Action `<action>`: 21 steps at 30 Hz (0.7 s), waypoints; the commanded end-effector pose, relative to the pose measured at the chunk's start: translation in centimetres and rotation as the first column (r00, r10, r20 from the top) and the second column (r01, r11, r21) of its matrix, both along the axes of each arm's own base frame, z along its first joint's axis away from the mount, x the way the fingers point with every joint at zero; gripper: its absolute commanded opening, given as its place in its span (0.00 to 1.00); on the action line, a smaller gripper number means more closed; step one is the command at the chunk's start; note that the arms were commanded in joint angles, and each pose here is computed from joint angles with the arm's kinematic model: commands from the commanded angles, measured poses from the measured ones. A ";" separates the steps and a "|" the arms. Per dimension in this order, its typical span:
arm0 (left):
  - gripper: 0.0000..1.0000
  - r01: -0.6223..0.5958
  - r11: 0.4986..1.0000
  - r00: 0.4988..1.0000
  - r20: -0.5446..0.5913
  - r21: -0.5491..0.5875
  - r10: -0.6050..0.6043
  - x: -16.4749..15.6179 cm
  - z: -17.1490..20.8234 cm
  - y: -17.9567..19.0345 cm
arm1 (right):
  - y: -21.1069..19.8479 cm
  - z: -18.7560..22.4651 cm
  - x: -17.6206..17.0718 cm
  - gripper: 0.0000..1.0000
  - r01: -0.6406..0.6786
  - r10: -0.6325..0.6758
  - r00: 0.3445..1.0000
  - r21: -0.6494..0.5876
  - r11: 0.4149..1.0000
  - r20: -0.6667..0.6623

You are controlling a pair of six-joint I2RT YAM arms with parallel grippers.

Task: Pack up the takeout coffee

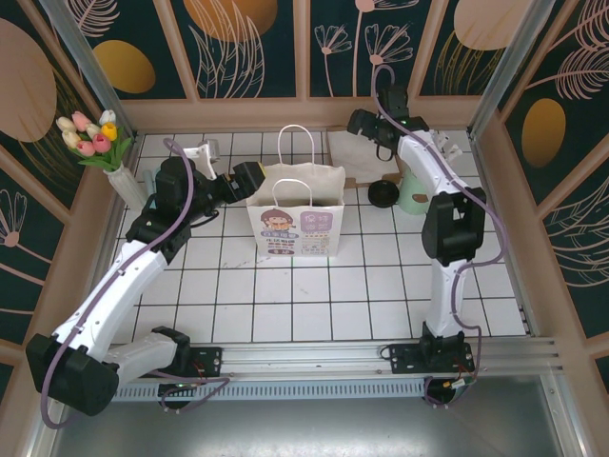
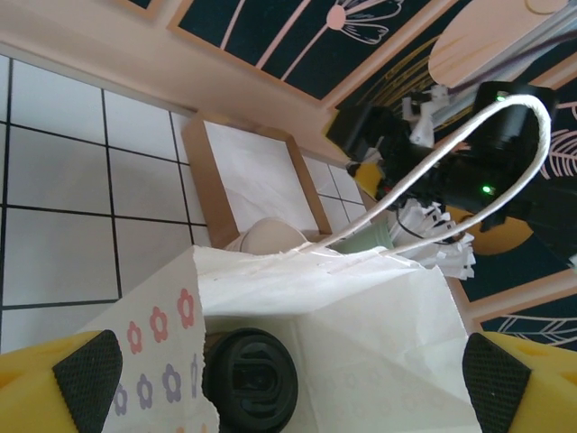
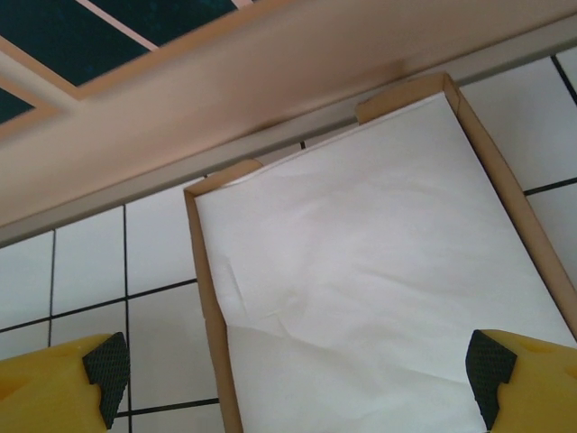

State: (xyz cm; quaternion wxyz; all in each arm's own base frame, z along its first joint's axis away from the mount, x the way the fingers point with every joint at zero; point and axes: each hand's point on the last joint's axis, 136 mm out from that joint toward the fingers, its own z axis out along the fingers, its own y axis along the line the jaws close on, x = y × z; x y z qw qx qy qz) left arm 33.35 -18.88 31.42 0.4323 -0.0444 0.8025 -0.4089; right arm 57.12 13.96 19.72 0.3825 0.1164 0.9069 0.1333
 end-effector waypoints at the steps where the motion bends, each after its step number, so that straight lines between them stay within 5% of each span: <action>1: 0.99 0.042 0.999 0.999 0.000 -0.011 -0.042 -0.3 -0.1 -0.5 | -0.1 0.3 0.8 0.98 0.015 -0.015 1.000 -0.018 1.000 0.013; 21: 0.99 -0.007 1.000 0.998 -0.055 0.028 0.009 -0.3 -2.2 0.4 | -3.1 -9.0 4.2 0.92 0.013 -0.027 0.993 -0.125 0.992 -0.114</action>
